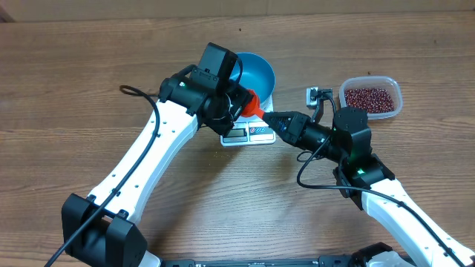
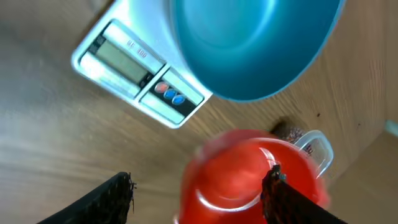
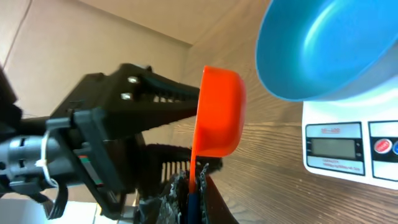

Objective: Scoop item into bowl and weigh 150g on scale

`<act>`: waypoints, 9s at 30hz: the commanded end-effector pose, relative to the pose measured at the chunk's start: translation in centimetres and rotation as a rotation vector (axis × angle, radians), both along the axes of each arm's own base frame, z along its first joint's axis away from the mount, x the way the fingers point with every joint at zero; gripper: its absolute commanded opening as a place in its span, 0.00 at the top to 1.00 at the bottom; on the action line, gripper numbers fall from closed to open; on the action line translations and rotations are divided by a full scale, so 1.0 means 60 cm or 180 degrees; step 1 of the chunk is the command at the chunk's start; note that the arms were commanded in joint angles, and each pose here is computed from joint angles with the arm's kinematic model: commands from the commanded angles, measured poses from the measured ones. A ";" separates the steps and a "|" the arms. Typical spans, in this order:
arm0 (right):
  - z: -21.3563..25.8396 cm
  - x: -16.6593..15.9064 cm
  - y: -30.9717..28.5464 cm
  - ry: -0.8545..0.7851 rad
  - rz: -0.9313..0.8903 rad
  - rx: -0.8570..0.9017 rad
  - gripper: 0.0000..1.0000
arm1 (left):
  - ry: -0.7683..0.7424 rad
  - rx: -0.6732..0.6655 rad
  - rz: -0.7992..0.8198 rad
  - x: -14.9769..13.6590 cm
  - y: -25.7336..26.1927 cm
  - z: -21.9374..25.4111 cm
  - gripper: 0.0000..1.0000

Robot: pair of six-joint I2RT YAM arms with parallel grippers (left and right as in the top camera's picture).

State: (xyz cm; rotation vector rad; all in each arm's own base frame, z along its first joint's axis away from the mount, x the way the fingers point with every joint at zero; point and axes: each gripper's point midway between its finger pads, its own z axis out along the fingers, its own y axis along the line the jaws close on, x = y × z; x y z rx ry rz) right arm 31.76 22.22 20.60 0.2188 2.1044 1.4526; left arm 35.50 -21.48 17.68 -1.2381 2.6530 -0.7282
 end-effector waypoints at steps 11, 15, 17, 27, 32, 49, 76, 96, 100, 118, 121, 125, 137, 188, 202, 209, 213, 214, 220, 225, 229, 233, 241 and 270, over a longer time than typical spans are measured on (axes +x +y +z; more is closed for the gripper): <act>0.011 0.021 -0.071 -0.0100 -0.0351 -0.0226 0.96 | -0.1557 0.0947 -0.1856 0.075 0.057 0.111 0.44; 0.024 0.013 -0.119 -0.0098 -0.0533 -0.0373 0.96 | -0.1704 0.1073 -0.2179 0.060 0.041 0.137 0.60; 0.050 0.000 -0.160 -0.0143 -0.0699 -0.0528 0.96 | -0.1756 0.1108 -0.2472 0.037 0.014 0.140 0.67; 0.111 -0.001 -0.282 0.0053 -0.1415 -0.1037 0.96 | -0.1429 0.1380 -0.2901 -0.028 -0.009 0.105 0.93; 0.091 0.017 -0.284 0.0181 -0.1402 -0.1048 0.96 | -0.1180 0.1390 -0.3113 -0.062 -0.022 0.048 0.96; 0.043 0.011 -0.284 0.0250 -0.1111 -0.1445 0.96 | -0.1428 0.1536 -0.3402 -0.068 -0.040 -0.151 0.95; 0.034 0.003 -0.283 0.0116 -0.0922 -0.1684 0.96 | -0.1744 0.1899 -0.3495 -0.005 -0.064 -0.243 0.96; 0.033 0.002 -0.283 0.0136 -0.0916 -0.1686 0.96 | -0.1822 0.2036 -0.3404 0.018 -0.064 -0.258 0.96; 0.033 0.002 -0.283 0.0136 -0.0916 -0.1686 0.96 | -0.1820 0.2052 -0.3399 0.019 -0.063 -0.258 0.96; 0.032 0.001 -0.282 0.0141 -0.0914 -0.1685 0.96 | -0.1755 0.2149 -0.3292 0.025 -0.053 -0.268 0.96; 0.032 0.001 -0.282 0.0140 -0.0914 -0.1685 0.96 | -0.1761 0.2144 -0.3276 0.026 -0.054 -0.267 0.96; 0.032 0.001 -0.282 0.0140 -0.0914 -0.1685 0.96 | -0.1771 0.2139 -0.3275 0.027 -0.055 -0.267 0.96; 0.032 0.001 -0.282 0.0142 -0.0914 -0.1685 0.96 | -0.1785 0.2083 -0.3301 0.026 -0.061 -0.273 0.96; 0.029 -0.001 -0.282 0.0158 -0.0895 -0.1702 0.96 | -0.1170 0.2211 -0.3567 -0.018 -0.019 -0.341 0.96; 0.030 -0.001 -0.282 0.0155 -0.0896 -0.1703 0.96 | -0.1235 0.2229 -0.3560 0.013 -0.042 -0.224 0.96; 0.024 -0.006 -0.282 0.0198 -0.0866 -0.1723 0.96 | -0.1651 0.1709 -0.3899 -0.012 -0.088 -0.048 0.96; 0.008 -0.021 -0.283 0.0290 -0.0764 -0.1841 0.96 | -0.2089 0.1709 -0.3770 -0.016 -0.084 0.069 0.96; 0.002 -0.026 -0.285 0.0342 -0.0755 -0.1876 0.96 | -0.2167 0.1708 -0.3740 -0.019 -0.082 0.086 0.96; -0.014 -0.043 -0.289 0.0538 -0.0738 -0.1931 0.96 | -0.2409 0.1700 -0.3643 -0.042 -0.065 0.146 0.96; -0.024 -0.057 -0.287 0.0676 -0.0693 -0.1933 0.96 | -0.2282 0.1718 -0.3675 -0.064 -0.038 0.151 0.96; -0.022 -0.059 -0.287 0.0674 -0.0689 -0.1931 0.96 | -0.2125 0.1712 -0.3454 -0.070 0.017 0.164 0.96; 0.006 -0.053 -0.287 0.0504 -0.0690 -0.1969 0.96 | -0.2214 0.1541 -0.3439 -0.082 0.055 0.189 0.96; 0.089 -0.053 -0.326 0.0303 -0.0952 -0.2408 0.96 | -0.2036 0.1553 -0.3785 -0.104 0.097 0.168 0.96; 0.077 -0.067 -0.331 0.0484 -0.0962 -0.2444 0.96 | -0.2524 0.1727 -0.4077 -0.048 0.108 0.098 0.00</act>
